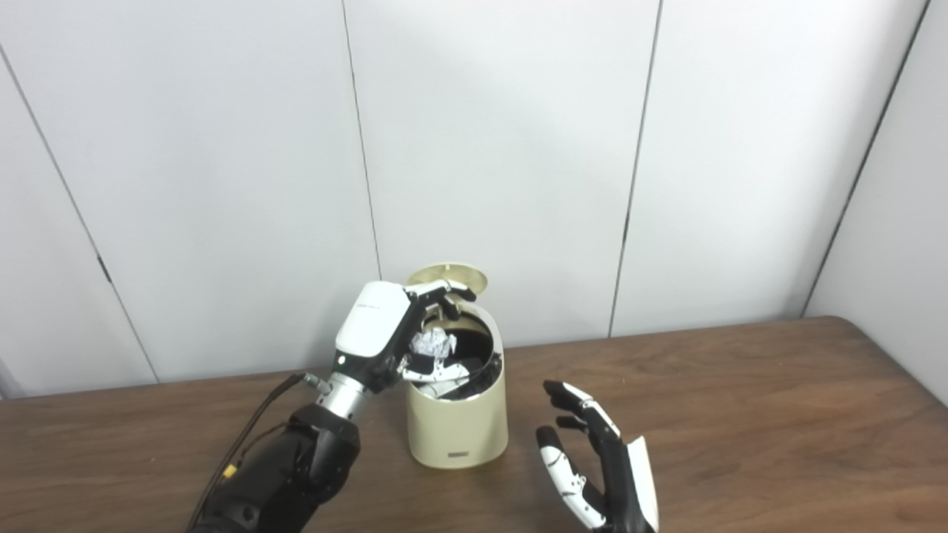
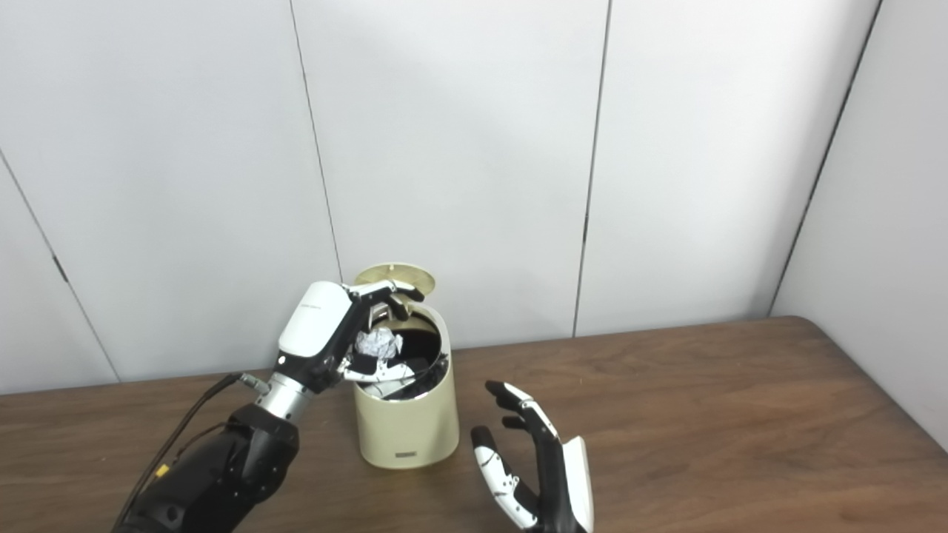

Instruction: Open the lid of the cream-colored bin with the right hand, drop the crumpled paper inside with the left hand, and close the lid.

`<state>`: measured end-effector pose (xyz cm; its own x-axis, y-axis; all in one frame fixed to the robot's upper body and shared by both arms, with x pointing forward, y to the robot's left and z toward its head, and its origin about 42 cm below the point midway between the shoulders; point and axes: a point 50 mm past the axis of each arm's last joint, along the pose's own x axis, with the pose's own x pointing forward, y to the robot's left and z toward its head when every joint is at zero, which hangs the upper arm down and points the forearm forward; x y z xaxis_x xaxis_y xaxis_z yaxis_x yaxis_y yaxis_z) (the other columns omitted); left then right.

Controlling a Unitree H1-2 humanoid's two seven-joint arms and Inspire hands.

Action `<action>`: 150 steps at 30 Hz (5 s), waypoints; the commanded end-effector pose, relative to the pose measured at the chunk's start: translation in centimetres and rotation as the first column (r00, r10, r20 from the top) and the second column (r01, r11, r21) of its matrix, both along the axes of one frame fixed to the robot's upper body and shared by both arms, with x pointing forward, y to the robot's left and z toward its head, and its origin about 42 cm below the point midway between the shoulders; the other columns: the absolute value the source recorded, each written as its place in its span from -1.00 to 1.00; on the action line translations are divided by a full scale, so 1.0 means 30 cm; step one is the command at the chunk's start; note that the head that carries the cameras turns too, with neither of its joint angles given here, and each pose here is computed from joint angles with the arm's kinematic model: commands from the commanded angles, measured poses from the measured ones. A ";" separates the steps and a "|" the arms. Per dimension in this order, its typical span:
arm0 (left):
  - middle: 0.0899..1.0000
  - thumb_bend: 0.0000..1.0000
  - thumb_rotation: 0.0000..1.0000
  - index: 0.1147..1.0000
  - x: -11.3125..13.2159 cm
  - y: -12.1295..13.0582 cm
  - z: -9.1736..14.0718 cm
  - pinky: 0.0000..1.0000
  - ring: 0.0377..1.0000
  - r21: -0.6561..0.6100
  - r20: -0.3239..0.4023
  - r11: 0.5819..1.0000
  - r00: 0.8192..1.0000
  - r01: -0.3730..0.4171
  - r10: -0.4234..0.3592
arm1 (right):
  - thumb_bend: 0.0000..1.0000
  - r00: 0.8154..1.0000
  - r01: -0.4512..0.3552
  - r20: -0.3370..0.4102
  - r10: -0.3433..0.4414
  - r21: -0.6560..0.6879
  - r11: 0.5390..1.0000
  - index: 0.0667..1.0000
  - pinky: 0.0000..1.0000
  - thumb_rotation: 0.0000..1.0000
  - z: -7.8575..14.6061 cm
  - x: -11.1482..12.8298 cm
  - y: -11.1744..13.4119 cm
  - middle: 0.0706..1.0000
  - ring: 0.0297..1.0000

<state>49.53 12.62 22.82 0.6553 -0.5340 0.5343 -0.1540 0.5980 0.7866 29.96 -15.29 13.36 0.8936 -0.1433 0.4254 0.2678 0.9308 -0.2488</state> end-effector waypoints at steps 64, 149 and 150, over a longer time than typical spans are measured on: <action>0.04 0.87 -0.73 0.04 -0.042 0.001 0.035 -0.16 -0.04 0.006 0.134 1.000 0.991 0.008 -0.009 | -0.62 0.996 -0.009 -0.084 0.009 0.002 1.000 0.48 0.36 0.37 -0.091 -0.051 -0.052 0.53 0.53; -0.22 0.03 -1.00 -0.15 -0.583 0.467 -0.260 -0.86 -0.87 -0.499 -0.231 0.809 0.948 -0.310 0.221 | -0.66 0.996 -0.028 -0.087 0.028 -0.003 1.000 0.48 0.37 0.31 -0.078 -0.046 -0.170 0.50 0.51; -0.22 0.03 -1.00 -0.15 -0.594 0.476 -0.277 -0.86 -0.87 -0.511 -0.255 0.797 0.942 -0.323 0.218 | -0.66 0.996 -0.029 -0.084 0.028 -0.007 1.000 0.48 0.37 0.31 -0.077 -0.047 -0.172 0.50 0.51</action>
<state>32.18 26.87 14.27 0.8485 0.0056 0.5292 -0.2633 0.8718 0.4130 30.06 -17.90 13.05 0.9158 -0.1194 0.3835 0.2093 0.9568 -0.2018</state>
